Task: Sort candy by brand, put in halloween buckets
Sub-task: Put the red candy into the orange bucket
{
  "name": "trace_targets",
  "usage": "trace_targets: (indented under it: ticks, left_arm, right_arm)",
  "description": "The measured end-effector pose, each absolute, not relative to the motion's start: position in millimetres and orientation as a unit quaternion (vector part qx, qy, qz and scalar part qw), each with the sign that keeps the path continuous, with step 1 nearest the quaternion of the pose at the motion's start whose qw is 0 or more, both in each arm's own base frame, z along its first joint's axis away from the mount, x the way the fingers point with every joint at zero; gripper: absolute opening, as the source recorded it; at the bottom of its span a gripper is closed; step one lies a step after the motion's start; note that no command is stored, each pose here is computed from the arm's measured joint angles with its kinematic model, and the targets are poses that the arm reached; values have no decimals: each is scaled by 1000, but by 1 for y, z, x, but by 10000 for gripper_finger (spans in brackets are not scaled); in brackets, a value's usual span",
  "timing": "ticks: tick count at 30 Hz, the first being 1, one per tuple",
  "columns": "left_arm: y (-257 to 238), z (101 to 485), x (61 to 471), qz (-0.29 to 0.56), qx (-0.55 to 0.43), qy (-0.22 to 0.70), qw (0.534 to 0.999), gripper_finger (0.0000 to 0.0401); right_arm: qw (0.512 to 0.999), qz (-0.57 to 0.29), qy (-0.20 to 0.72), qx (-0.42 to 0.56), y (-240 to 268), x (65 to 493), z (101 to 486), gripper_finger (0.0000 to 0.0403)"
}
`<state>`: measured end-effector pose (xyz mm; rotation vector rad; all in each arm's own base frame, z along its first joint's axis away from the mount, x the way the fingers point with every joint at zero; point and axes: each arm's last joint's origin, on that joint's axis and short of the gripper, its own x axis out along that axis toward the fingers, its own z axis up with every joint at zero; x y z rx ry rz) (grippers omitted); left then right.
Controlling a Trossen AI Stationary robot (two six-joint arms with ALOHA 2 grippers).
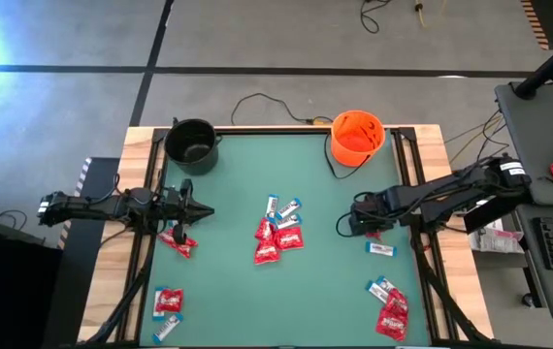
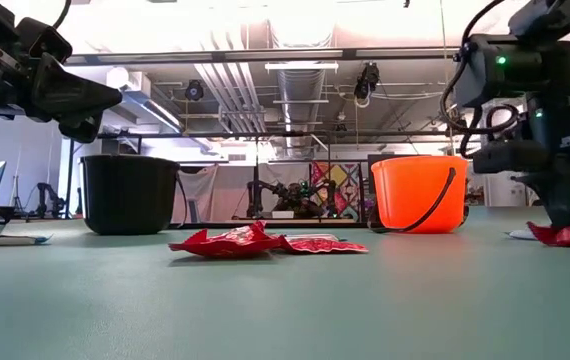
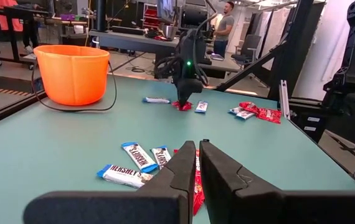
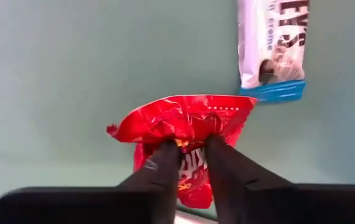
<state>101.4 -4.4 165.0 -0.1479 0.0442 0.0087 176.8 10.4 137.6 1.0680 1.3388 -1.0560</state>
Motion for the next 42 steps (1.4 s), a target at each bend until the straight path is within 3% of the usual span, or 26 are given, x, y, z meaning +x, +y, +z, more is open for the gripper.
trace_targets:
  ticks: [4,12,23,29,36,42]
  left_arm:
    - [-4,165,101,4,-74,22,997,7]
    - [-4,165,101,4,-74,22,997,6]
    - [-4,165,101,4,-74,22,997,6]
    - [-4,165,101,4,-74,22,997,6]
    - [-4,165,101,4,-74,22,997,6]
    - [-4,165,101,4,-74,22,997,6]
  right_arm:
    - [567,-414,564,435,11,185,148,20]
    - [640,-342,525,445,1,225,196,13]
    - [746,-315,379,447,-84,252,318,13]
    - [725,-395,361,433,-163,236,317,13]
    - [643,-453,428,445,-236,219,258,13]
    - [609,-488,451,433,-269,211,225,13]
